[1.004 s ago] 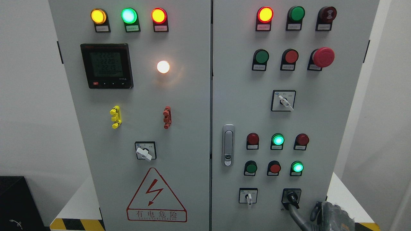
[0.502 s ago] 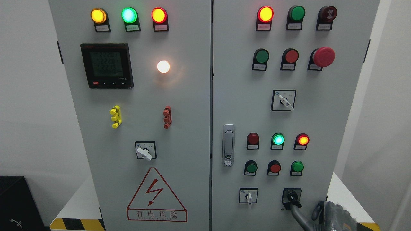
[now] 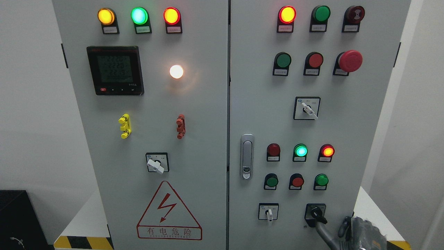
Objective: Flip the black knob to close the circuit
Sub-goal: 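Twist the black knob with the right hand to its other position, then release the black knob and pull the right hand down away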
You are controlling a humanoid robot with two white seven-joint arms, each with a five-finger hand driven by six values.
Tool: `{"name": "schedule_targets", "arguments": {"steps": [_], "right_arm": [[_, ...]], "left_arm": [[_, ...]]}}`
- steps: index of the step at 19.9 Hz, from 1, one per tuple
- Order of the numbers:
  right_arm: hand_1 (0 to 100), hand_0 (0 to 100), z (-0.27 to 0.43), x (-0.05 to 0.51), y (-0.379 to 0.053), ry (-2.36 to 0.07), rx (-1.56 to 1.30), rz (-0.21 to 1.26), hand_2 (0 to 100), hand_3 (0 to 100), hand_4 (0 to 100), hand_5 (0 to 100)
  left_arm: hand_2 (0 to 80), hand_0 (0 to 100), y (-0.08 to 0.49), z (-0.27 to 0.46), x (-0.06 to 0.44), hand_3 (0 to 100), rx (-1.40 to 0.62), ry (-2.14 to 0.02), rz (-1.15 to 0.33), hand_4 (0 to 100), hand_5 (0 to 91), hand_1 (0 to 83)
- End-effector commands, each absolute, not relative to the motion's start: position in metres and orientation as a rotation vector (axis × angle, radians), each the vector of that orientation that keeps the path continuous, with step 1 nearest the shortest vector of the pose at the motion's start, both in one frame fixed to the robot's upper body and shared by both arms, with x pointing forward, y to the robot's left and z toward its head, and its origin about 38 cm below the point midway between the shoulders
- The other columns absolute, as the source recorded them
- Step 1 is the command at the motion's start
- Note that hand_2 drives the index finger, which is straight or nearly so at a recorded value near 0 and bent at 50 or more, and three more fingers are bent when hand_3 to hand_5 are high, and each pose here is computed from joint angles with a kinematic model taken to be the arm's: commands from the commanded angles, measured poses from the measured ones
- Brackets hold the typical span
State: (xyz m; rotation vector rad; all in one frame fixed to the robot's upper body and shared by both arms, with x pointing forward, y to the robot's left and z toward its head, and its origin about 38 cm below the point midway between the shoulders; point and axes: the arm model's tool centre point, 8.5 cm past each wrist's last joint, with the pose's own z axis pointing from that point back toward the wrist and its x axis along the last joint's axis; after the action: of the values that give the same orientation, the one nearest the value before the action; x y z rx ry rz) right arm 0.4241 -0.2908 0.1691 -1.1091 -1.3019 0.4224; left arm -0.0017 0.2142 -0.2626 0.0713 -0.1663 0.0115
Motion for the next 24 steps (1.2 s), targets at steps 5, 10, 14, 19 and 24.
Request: {"name": "schedule_targets", "arguments": {"steps": [5, 10, 14, 19, 24], "right_arm": [[16, 0, 0.172, 0.422, -0.293, -1.309, -1.114, 0.412, 79, 98, 80, 80], [16, 0, 0.172, 0.421, -0.29, -1.322, -1.108, 0.415, 79, 98, 80, 79], [17, 0, 0.17, 0.419, -0.287, -1.33, -1.103, 0.429, 79, 98, 80, 80], [17, 0, 0.166, 0.418, -0.28, -1.347, -1.093, 0.462, 79, 98, 80, 79], [17, 0, 0.166, 0.42, -0.267, -1.373, -1.077, 0.51, 79, 98, 80, 79]], "left_arm": [[0.0, 12, 0.213, -0.262, -0.009, 0, 0.066, -0.147, -0.029, 0, 0.0, 55.6], [0.0, 12, 0.213, -0.262, -0.009, 0, 0.066, -0.146, -0.031, 0, 0.0, 55.6], [0.0, 12, 0.213, -0.262, -0.009, 0, 0.066, -0.146, -0.032, 0, 0.0, 55.6], [0.0, 12, 0.213, -0.262, -0.009, 0, 0.066, -0.146, -0.032, 0, 0.0, 55.6], [0.0, 12, 0.213, -0.262, -0.009, 0, 0.066, -0.148, -0.031, 0, 0.0, 55.6]]}}
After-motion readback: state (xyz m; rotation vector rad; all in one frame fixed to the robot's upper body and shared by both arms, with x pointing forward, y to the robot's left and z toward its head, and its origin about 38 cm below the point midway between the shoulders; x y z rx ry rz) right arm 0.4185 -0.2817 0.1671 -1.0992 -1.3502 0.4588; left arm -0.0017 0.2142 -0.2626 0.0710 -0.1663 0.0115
